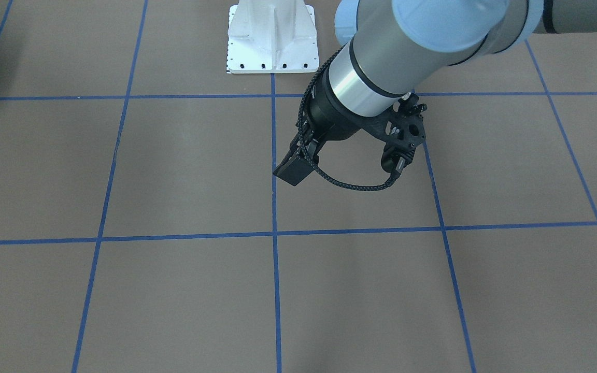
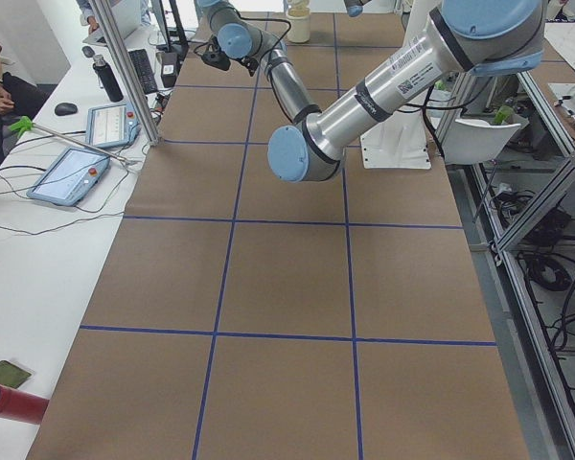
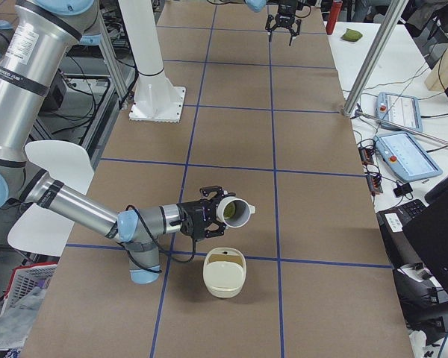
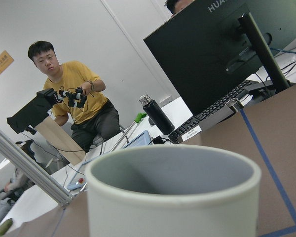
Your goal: Left arm hands cup to right arm to dump lemon
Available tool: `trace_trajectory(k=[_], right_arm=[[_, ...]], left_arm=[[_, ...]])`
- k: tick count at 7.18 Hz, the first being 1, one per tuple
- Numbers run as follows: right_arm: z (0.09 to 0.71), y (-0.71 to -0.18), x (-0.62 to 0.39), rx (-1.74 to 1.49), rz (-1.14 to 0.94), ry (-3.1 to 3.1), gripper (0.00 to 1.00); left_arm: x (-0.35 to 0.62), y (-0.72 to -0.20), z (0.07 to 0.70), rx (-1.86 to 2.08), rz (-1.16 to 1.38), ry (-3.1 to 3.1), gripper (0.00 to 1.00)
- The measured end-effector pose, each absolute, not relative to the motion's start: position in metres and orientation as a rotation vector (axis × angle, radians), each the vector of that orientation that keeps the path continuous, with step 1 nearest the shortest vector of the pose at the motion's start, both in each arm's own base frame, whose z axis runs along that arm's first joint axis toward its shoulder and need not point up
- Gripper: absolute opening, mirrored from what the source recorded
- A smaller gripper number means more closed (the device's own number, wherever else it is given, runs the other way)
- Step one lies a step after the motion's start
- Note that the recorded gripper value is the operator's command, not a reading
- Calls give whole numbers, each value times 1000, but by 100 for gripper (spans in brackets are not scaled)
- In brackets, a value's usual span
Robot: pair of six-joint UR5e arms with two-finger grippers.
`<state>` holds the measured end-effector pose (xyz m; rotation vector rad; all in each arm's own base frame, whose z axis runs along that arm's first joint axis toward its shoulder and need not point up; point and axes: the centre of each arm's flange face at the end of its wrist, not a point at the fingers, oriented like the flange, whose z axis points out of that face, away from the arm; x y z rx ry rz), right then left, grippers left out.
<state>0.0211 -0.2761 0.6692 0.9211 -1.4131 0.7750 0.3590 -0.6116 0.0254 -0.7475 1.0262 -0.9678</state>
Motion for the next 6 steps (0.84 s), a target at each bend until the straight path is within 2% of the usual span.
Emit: trace_trajectory(k=[6], right_arm=[[679,-270,24,746,960,-1738,0]], left_arm=[[339,-620,23,-716,-968,1054,100]])
